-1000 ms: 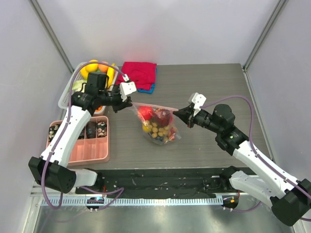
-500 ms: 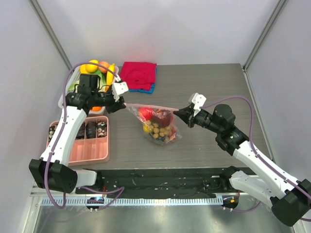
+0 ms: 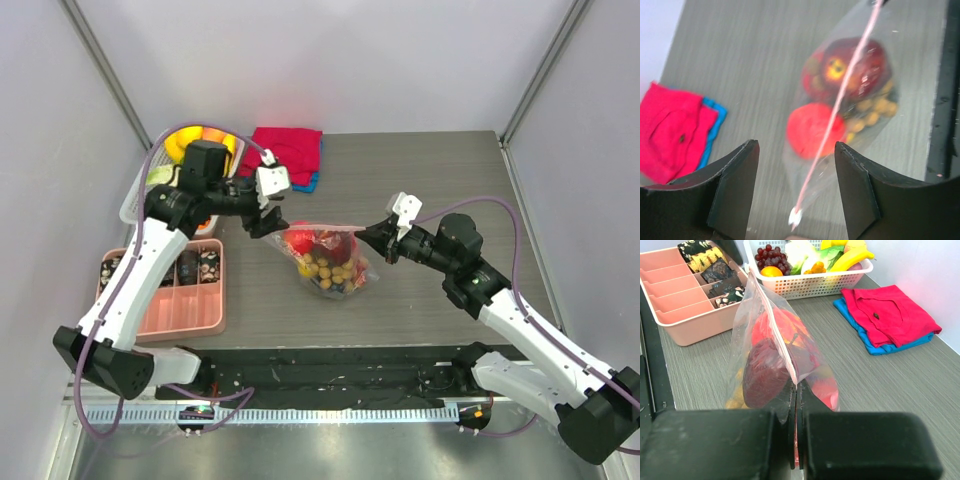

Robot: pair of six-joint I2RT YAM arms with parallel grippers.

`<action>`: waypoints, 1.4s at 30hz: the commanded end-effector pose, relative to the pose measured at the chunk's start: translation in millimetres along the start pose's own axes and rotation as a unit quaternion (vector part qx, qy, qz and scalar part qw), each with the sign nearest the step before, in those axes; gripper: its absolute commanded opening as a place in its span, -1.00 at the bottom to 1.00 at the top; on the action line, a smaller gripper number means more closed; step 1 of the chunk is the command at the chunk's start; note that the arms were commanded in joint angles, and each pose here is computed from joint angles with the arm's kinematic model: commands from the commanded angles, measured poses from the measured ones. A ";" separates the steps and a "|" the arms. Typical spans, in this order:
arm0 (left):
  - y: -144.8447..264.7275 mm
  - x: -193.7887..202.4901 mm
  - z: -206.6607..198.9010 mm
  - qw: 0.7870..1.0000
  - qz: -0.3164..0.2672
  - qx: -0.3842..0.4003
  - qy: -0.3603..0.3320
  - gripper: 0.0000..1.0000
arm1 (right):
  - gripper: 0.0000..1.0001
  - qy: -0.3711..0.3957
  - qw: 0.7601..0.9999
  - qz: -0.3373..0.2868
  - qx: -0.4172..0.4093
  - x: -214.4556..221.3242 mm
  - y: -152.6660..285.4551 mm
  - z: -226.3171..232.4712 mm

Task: Place the food in the zip-top bag and seal the zipper
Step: Place the zipper food storage bag at the center of the board.

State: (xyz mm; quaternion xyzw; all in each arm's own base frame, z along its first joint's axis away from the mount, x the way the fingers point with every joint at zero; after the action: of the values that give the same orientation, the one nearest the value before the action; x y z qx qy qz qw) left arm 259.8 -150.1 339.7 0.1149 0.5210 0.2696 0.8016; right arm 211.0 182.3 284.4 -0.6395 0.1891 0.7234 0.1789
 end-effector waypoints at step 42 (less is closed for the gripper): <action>-167.8 -24.5 71.7 0.995 0.013 -0.047 0.082 -0.99 | 0.99 -0.107 0.967 -0.084 0.215 -57.8 79.2 2.5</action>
State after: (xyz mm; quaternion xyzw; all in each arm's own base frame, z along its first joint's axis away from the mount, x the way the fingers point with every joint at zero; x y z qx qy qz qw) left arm 408.3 -279.3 304.8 0.0522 0.5671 0.3599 0.7390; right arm 173.4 119.7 335.0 -0.5218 0.2566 0.7245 0.3700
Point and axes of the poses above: each gripper's point midway between its finger pads, its own y axis back along the fingers, its own z axis along the line the jaws close on, x = y × z, the point moved 7 cm from there along y, back along the fingers, and after that the axes turned 14 degrees about -y, right-handed, at the moved point
